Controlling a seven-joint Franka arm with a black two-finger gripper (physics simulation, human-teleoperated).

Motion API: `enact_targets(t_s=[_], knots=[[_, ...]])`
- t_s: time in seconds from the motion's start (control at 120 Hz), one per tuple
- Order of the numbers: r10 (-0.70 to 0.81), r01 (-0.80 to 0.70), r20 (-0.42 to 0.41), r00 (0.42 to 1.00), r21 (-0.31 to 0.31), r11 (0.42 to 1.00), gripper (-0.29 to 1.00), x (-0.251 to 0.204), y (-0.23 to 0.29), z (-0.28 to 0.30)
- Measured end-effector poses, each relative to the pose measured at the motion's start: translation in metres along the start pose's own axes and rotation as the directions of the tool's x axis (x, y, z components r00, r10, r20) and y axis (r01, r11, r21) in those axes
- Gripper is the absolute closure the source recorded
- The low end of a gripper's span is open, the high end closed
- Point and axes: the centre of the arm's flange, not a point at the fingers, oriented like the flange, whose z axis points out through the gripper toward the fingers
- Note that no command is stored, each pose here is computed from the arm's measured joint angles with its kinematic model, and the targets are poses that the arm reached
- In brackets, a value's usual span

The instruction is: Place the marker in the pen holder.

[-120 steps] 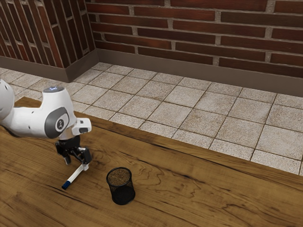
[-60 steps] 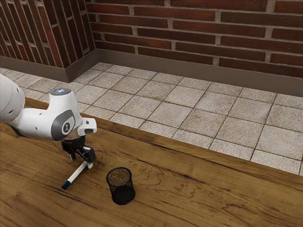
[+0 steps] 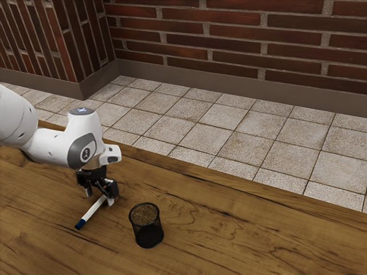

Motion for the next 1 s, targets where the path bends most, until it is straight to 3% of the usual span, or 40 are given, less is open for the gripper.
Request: enact_targets(t_s=[0.442,0.592,0.733,1.0], knots=[[-0.032,0.032,-0.002,0.999,-0.005,0.999,0.02,-0.0013,-0.0037,-0.0022],[-0.086,0.085,-0.006,0.996,-0.076,0.993,0.02,-0.0035,-0.0061,0.0005],[-0.084,0.083,-0.006,0.996,-0.101,0.991,0.02,-0.0042,-0.0057,0.0030],[0.013,-0.014,-0.021,1.000,-0.053,0.999,0.03,-0.0019,-0.0070,0.0012]])
